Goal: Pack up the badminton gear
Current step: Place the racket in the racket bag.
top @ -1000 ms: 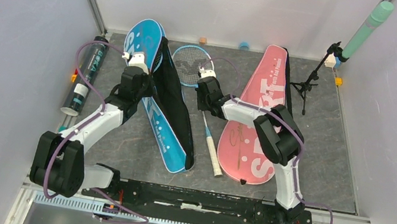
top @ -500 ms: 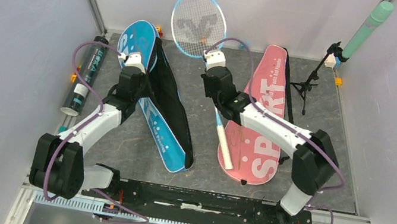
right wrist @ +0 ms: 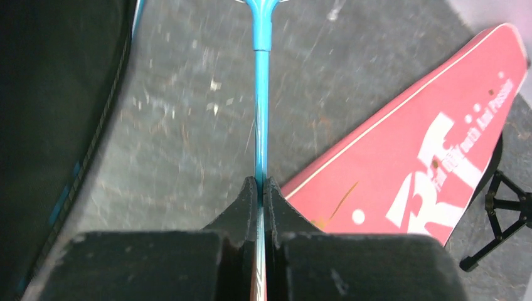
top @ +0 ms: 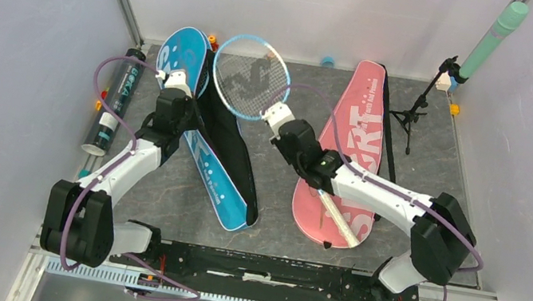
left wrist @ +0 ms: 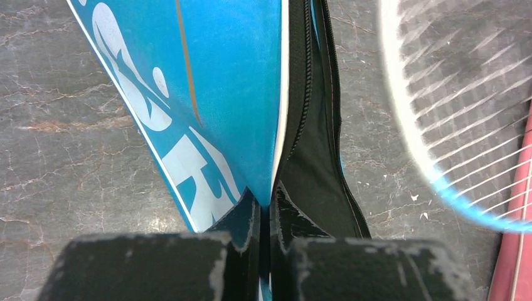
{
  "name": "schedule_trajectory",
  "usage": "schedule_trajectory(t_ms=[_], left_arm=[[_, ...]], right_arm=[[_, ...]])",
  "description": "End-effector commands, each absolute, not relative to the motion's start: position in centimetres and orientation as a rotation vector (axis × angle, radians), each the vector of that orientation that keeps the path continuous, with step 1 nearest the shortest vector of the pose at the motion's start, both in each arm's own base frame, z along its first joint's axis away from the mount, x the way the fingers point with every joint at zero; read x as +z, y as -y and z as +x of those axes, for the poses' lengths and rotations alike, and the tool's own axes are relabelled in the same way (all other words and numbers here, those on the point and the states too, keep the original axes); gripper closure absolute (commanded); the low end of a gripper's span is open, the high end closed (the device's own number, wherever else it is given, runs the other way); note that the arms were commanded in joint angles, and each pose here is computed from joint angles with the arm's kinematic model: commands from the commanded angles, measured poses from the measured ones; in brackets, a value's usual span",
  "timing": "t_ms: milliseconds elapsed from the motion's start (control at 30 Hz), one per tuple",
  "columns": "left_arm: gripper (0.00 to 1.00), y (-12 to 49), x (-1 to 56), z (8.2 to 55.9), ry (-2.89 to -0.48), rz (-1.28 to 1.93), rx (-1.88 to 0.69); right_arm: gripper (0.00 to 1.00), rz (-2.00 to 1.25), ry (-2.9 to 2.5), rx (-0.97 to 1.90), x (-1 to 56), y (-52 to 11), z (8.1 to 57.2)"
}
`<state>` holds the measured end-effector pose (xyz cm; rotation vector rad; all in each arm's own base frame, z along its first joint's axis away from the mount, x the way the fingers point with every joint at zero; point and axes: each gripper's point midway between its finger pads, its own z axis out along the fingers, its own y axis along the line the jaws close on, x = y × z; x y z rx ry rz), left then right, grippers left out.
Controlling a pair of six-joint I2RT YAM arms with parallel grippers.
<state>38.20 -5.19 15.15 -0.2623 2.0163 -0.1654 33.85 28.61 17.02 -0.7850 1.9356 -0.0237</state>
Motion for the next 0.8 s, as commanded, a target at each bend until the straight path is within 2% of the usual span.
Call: schedule_trajectory(t_ms=[0,233,467,600,767], left_arm=[[0.98,5.9,19.1,39.8,-1.886,-0.263,-0.249],[0.98,7.7,19.0,39.9,-1.901,-0.194,-0.345],[0.98,10.5,19.6,39.2,-1.891,-0.047,-0.489],[0.98,12.9,19.9,38.7,-1.878,0.049,-0.623],[0.98,15.4,19.0,38.4,-1.917,0.104,-0.792]], right_arm=[[1.0,-0.91,-1.883,-0.033,16.3,-28.8,32.4],[1.0,-0.993,-1.871,0.098,13.7,-32.8,31.7],[1.0,-1.035,-1.906,0.12,11.7,-36.9,33.1],[1.0,-1.066,-1.908,0.273,11.0,-40.9,33.3],[1.0,-0.899,-1.877,0.421,11.7,-45.0,35.6]])
